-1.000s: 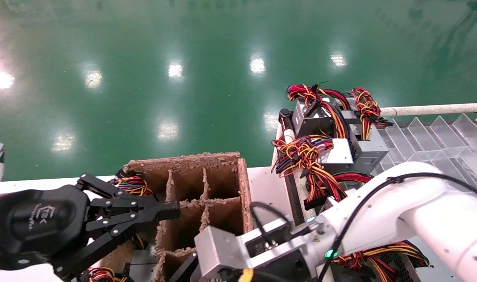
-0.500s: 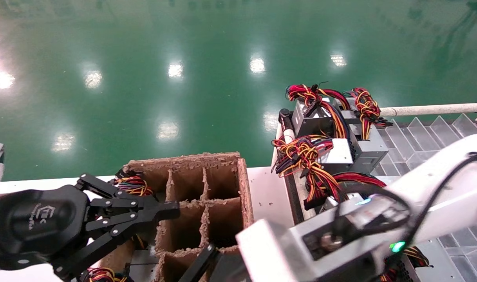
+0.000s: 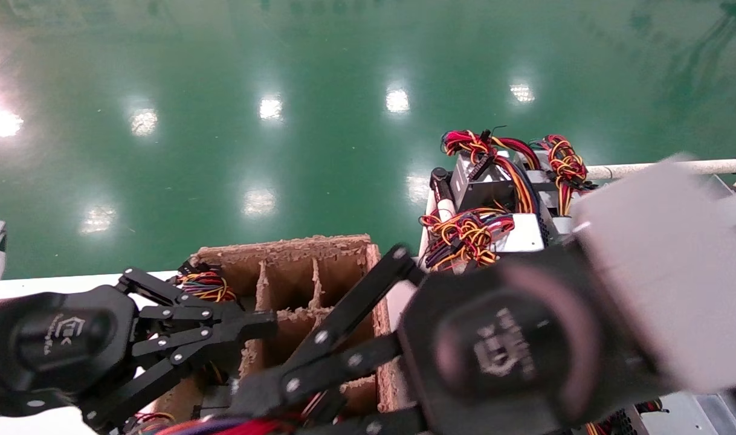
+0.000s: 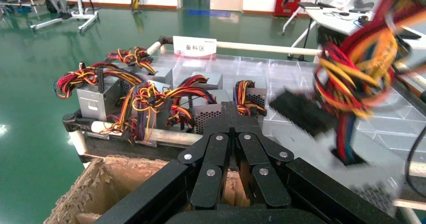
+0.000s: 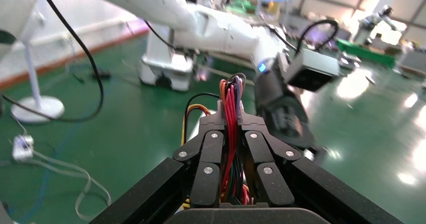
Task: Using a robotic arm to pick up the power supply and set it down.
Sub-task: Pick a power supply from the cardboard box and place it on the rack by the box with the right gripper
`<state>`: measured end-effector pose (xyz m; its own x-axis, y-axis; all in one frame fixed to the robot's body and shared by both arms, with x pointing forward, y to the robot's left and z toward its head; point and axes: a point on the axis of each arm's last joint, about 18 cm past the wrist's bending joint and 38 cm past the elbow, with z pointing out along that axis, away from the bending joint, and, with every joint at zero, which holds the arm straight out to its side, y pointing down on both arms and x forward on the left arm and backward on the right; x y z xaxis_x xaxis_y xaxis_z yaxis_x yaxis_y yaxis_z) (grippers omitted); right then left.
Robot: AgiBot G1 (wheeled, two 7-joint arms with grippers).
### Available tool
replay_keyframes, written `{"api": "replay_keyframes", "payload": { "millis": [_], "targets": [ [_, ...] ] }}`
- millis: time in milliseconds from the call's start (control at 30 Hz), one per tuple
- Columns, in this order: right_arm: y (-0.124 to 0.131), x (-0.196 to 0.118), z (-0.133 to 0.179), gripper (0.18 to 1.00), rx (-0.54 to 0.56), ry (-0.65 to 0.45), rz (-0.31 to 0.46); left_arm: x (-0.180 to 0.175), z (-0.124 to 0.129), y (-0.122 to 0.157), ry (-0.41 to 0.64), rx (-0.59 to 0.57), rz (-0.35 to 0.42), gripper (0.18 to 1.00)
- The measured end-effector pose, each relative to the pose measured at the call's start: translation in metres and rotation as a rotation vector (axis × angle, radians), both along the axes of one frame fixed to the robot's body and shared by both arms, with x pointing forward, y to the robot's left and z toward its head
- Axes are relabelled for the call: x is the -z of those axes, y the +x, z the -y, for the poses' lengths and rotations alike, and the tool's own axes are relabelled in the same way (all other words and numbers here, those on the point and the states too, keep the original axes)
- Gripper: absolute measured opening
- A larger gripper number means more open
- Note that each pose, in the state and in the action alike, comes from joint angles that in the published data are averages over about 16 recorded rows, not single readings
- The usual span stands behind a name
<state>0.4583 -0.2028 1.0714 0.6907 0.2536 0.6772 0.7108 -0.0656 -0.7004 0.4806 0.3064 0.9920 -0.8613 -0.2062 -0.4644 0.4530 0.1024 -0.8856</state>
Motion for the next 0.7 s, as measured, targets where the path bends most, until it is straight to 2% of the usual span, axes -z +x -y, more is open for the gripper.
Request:
{"api": "replay_keyframes", "payload": {
  "millis": [200, 367, 700],
  "targets": [
    [-0.022, -0.025, 0.022, 0.203, 0.088, -0.014, 0.073, 0.000, 0.000, 0.000, 0.000, 0.000, 0.000, 0.191],
    [-0.040, -0.039, 0.043, 0.203, 0.174, -0.025, 0.103, 0.000, 0.000, 0.000, 0.000, 0.000, 0.000, 0.191],
    [-0.070, -0.046, 0.094, 0.203, 0.335, -0.030, 0.075, 0.000, 0.000, 0.000, 0.000, 0.000, 0.000, 0.191]
  ]
}}
